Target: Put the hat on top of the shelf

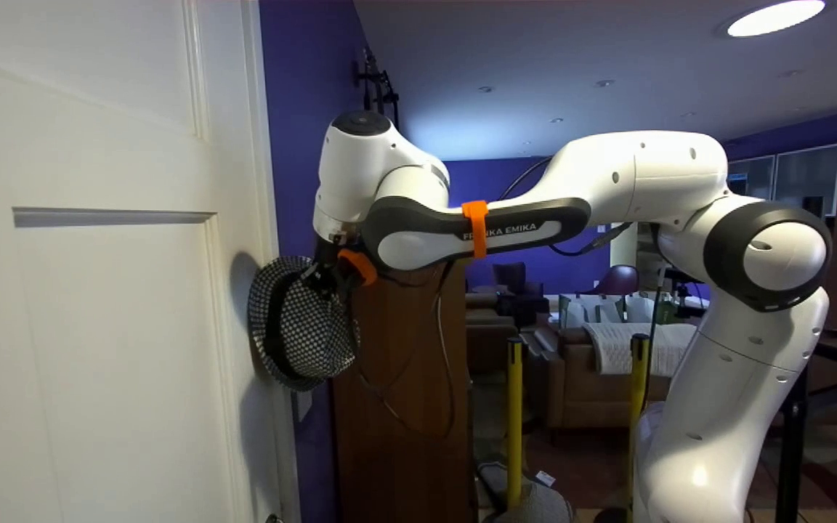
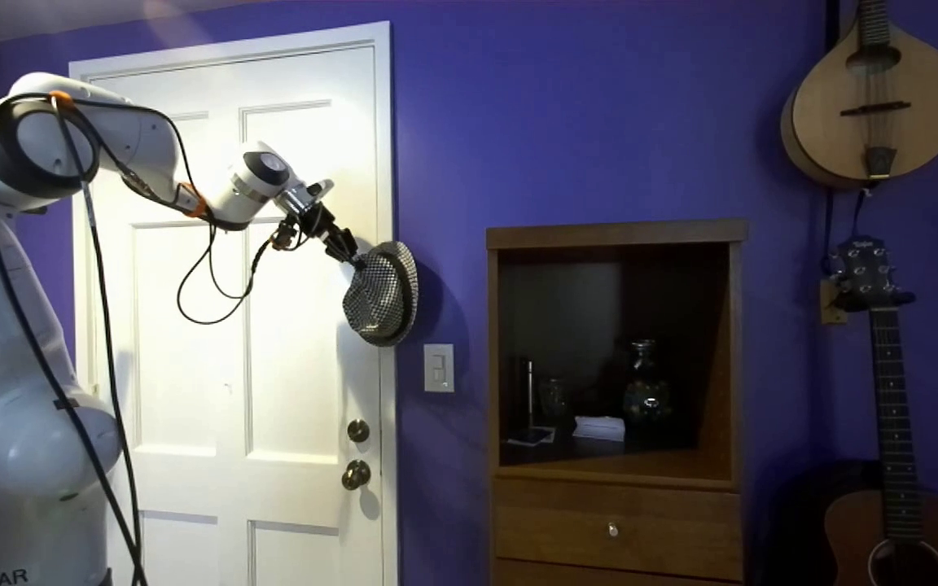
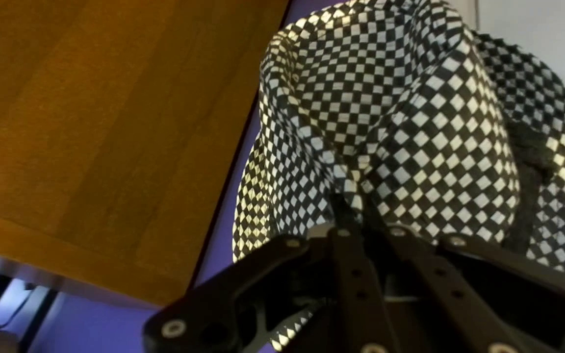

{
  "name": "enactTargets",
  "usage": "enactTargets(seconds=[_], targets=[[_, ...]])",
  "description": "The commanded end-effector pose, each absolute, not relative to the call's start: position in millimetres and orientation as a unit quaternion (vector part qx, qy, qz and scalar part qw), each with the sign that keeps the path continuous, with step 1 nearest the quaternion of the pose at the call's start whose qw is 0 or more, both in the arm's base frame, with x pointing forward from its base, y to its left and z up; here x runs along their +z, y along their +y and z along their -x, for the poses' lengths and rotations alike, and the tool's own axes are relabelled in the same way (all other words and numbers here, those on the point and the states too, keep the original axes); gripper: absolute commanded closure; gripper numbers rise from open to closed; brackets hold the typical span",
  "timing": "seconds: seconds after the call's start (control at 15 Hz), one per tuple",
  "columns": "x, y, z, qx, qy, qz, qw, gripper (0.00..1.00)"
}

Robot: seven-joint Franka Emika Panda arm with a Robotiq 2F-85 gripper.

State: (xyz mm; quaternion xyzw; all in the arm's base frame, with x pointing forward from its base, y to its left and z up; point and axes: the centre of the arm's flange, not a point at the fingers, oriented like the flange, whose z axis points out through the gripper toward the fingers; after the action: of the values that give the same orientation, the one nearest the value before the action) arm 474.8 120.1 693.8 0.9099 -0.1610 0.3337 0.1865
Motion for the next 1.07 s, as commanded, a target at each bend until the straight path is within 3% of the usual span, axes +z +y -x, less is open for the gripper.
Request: enactTargets(seconds=[0.0,0.6,0.67,0.93,1.0], targets=[[728.4,86.0,-511.6,0.35,-0.25,-0.877,0.214,0.98],[791.3,-2.1,-539.3,0.36,-0.461,-0.769,0.256,0.98],[768.2,0.0,-520.4,0.351,-0.422,-0.797,0.252,0.93],[776.5,-10.8,-527.6,0.352,-0.452,-0.78,0.249,0.93],[776.1,-10.0,-528.5,0.352,-0.453,-0.78,0.249,0.98]])
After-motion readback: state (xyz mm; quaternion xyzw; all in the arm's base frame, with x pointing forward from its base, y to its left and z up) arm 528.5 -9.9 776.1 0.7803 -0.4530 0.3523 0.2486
